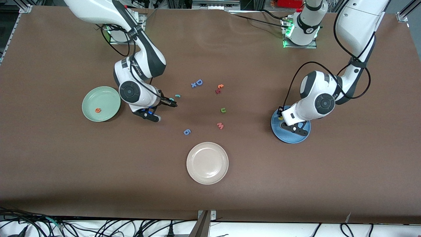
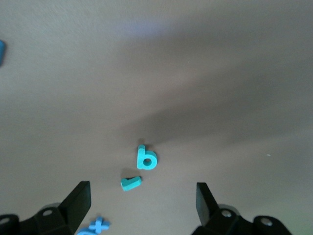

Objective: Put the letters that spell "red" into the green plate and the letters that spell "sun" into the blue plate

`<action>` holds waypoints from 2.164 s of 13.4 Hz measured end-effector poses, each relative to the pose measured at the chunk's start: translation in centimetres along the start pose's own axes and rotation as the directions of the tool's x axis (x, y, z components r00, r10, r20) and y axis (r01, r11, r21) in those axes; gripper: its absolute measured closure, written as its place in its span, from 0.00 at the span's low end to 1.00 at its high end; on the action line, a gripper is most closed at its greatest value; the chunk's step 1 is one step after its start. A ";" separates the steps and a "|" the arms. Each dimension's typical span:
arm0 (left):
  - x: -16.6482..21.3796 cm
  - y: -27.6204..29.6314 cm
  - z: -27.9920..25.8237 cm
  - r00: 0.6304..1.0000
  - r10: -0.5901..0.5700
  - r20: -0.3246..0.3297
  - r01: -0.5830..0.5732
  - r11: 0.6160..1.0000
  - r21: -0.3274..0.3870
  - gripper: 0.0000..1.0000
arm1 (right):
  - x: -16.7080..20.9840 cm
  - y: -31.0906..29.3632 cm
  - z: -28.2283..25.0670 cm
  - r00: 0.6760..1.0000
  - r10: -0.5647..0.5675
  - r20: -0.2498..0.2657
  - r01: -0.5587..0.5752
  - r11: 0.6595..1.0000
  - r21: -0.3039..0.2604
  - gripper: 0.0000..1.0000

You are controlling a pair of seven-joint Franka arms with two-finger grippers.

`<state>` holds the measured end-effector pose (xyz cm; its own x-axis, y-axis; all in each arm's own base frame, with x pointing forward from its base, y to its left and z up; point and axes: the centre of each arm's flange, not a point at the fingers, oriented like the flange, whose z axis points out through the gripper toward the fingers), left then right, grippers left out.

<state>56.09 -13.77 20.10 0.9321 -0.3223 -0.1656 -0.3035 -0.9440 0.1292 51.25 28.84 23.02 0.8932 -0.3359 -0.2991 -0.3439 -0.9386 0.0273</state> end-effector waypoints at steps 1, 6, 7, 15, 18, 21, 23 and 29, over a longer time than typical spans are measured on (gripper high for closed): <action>0.2 0.1 -0.3 1.000 0.002 -0.008 -0.002 1.000 0.000 0.22 | -0.4 0.2 1.2 1.000 -0.002 -0.011 0.002 1.000 0.007 0.04; 2.8 3.2 -5.3 0.997 0.053 -0.060 -0.054 0.999 -0.007 0.00 | -2.0 0.9 4.7 0.997 -0.014 -0.072 0.018 0.999 0.046 0.05; 3.5 4.3 -6.7 0.995 0.069 -0.074 -0.070 0.997 -0.009 0.00 | -2.3 0.9 5.1 0.997 -0.018 -0.080 0.022 0.999 0.050 0.05; 3.8 13.6 -6.8 0.998 0.017 -0.065 -0.019 0.999 -0.030 0.00 | -2.7 1.0 6.0 0.996 -0.024 -0.091 0.029 0.998 0.054 0.18; 3.5 17.5 -5.8 0.996 -0.058 -0.061 0.056 0.998 -0.032 0.00 | -2.7 1.0 6.4 0.995 -0.023 -0.093 0.028 0.998 0.056 0.18; 3.7 18.5 -4.2 0.992 -0.107 -0.064 0.104 0.994 -0.044 0.00 | -2.7 1.1 6.6 0.995 -0.022 -0.095 0.028 0.998 0.057 0.22; 3.9 19.7 -2.7 0.988 -0.135 -0.069 0.131 0.990 -0.056 0.00 | -2.7 1.1 6.6 0.995 -0.022 -0.096 0.028 0.998 0.058 0.22; 4.4 22.8 1.2 0.968 -0.221 -0.115 0.209 0.972 -0.108 0.00 | -2.5 1.1 7.0 0.995 -0.020 -0.103 0.027 0.997 0.065 0.30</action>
<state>53.02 -36.81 21.13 0.9925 -0.0950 -0.0768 -0.0783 -0.9773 0.1967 46.58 29.23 17.12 0.9250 -0.3229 -0.2002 -0.3376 -0.9403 -0.0433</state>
